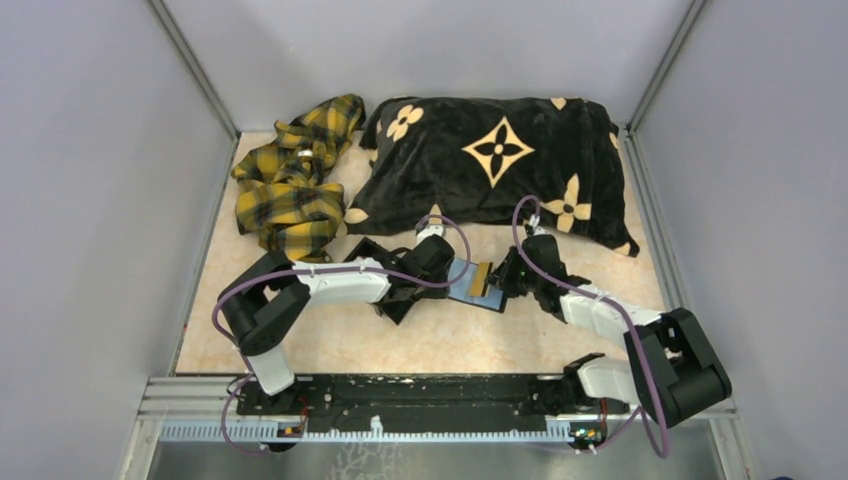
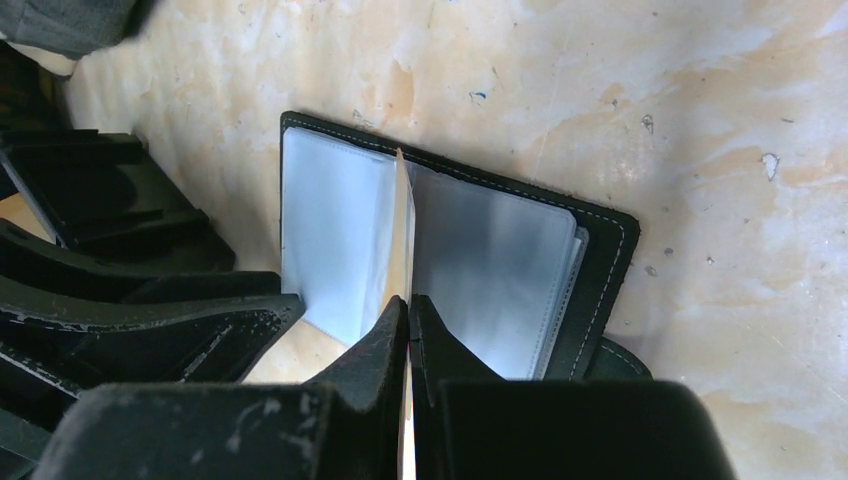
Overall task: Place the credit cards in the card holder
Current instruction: Insert the credit card into the card holder.
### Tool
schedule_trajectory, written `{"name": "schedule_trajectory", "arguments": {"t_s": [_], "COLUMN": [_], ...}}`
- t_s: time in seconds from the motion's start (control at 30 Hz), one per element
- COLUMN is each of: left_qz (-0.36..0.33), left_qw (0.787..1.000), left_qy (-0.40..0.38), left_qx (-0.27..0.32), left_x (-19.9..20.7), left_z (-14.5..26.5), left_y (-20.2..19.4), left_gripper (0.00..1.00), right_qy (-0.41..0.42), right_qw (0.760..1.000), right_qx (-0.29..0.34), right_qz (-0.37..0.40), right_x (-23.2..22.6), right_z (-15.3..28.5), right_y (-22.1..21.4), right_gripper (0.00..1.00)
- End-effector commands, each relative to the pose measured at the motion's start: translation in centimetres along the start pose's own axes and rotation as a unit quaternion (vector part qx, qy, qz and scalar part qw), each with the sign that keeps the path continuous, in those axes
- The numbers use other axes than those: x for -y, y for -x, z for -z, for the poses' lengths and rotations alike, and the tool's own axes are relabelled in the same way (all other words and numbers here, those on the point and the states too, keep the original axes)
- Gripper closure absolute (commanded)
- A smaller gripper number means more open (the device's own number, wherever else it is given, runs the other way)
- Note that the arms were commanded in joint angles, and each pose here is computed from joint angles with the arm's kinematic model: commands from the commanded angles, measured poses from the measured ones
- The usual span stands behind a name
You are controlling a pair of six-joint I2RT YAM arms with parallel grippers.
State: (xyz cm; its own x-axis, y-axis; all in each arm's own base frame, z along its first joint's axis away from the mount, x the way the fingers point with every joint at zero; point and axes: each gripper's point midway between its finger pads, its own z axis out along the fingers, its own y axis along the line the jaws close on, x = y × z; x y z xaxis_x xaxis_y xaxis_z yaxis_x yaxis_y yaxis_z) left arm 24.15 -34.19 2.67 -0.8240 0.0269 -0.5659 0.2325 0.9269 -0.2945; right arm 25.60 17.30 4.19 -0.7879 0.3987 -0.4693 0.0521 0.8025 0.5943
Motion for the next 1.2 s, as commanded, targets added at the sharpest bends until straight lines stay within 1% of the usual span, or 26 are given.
{"name": "schedule_trajectory", "arguments": {"t_s": [0.0,0.37,0.7,1.17], "left_qz": [-0.01,-0.003,0.004,0.006], "left_qw": [1.0,1.0,1.0,1.0], "left_qy": [0.011,0.008,0.0,0.003], "left_qx": [-0.011,-0.015,-0.018,-0.021], "left_x": [-0.9,-1.2,-1.1,-1.6], "left_z": [-0.7,-0.6,-0.6,-0.3], "left_y": [-1.4,-2.1,-2.4,-3.0], "left_gripper": [0.62,0.64,0.64,0.64], "right_qy": [0.013,0.015,0.009,-0.031], "right_qw": [0.999,0.998,0.999,0.999], "right_qx": [-0.033,-0.045,-0.043,0.013], "right_qz": [-0.014,-0.028,-0.032,-0.025], "right_x": [0.2,0.3,0.3,1.1], "right_z": [-0.1,-0.6,-0.7,-1.2], "right_y": [-1.9,-3.7,-4.4,-1.7], "right_gripper": [1.0,1.0,1.0,1.0]}}
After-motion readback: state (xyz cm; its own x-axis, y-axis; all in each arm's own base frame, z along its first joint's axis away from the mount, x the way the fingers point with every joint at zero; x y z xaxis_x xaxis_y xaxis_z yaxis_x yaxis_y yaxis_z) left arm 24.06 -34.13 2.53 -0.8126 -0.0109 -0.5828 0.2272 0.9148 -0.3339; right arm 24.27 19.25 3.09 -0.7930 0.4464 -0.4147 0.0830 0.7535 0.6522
